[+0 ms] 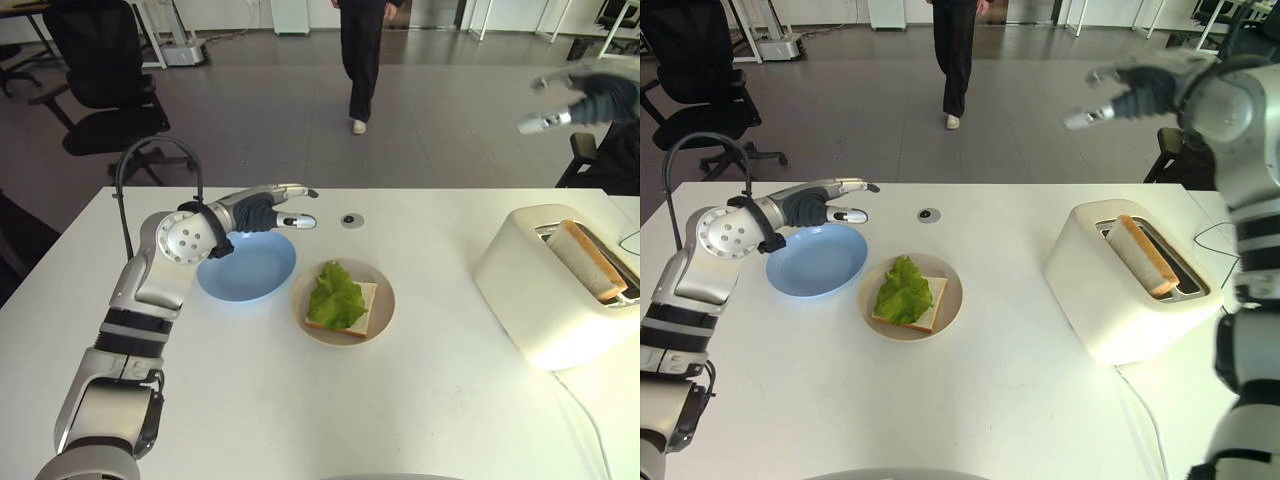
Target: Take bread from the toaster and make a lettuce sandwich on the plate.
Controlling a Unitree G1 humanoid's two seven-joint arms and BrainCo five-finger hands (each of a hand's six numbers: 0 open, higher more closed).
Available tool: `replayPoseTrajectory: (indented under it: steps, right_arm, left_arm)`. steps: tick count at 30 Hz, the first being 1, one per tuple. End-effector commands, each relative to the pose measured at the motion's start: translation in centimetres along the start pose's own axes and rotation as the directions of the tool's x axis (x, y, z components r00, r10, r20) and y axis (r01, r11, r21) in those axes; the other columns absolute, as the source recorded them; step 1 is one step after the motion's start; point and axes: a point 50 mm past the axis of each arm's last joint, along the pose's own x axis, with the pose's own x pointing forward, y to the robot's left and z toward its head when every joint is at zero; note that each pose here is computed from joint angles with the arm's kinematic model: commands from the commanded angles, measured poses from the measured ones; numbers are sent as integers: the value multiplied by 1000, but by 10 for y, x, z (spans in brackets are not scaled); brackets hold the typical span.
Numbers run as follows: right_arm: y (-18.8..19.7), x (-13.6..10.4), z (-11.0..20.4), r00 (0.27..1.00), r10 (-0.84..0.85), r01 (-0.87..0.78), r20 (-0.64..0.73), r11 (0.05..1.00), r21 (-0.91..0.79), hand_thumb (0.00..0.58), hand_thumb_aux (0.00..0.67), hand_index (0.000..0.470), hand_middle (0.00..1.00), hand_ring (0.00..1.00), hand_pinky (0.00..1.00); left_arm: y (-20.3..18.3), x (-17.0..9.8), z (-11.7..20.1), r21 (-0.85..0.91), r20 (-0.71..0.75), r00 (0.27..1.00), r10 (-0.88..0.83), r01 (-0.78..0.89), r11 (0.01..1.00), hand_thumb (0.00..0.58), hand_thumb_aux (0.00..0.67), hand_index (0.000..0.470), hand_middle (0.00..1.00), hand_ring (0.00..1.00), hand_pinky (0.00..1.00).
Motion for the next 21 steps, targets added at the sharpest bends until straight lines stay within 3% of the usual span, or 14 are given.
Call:
replayPoseTrajectory:
  steps: [1,17,18,19,20,21]
  right_arm:
    - [20,-12,-17,989,119,-129,-90,985,-113,0,0,0,0,0,0]
    - [86,-43,9,945,326,-315,43,934,-169,0,0,0,0,0,0]
    - [89,-45,12,941,335,-323,49,931,-171,40,24,17,0,0,0]
    - [94,-46,14,935,352,-337,55,925,-176,436,336,236,0,0,0]
    - [97,-47,15,929,366,-351,60,919,-178,580,670,470,0,0,0]
    - [99,-48,16,926,373,-358,62,916,-180,580,670,470,0,0,0]
  left_arm:
    - [-5,-13,-6,31,-54,998,-17,18,999,0,0,0,0,0,0]
    - [-8,-27,-16,15,-111,994,4,-3,1000,0,0,0,0,0,0]
    - [-8,-27,-16,15,-112,994,4,-3,1000,0,0,0,0,0,0]
    - [-8,-27,-16,14,-113,994,5,-3,1000,0,0,0,0,0,0]
    - [-8,-27,-16,13,-115,993,6,-4,1000,0,0,0,0,0,0]
    - [-8,-27,-16,13,-116,993,7,-5,1000,0,0,0,0,0,0]
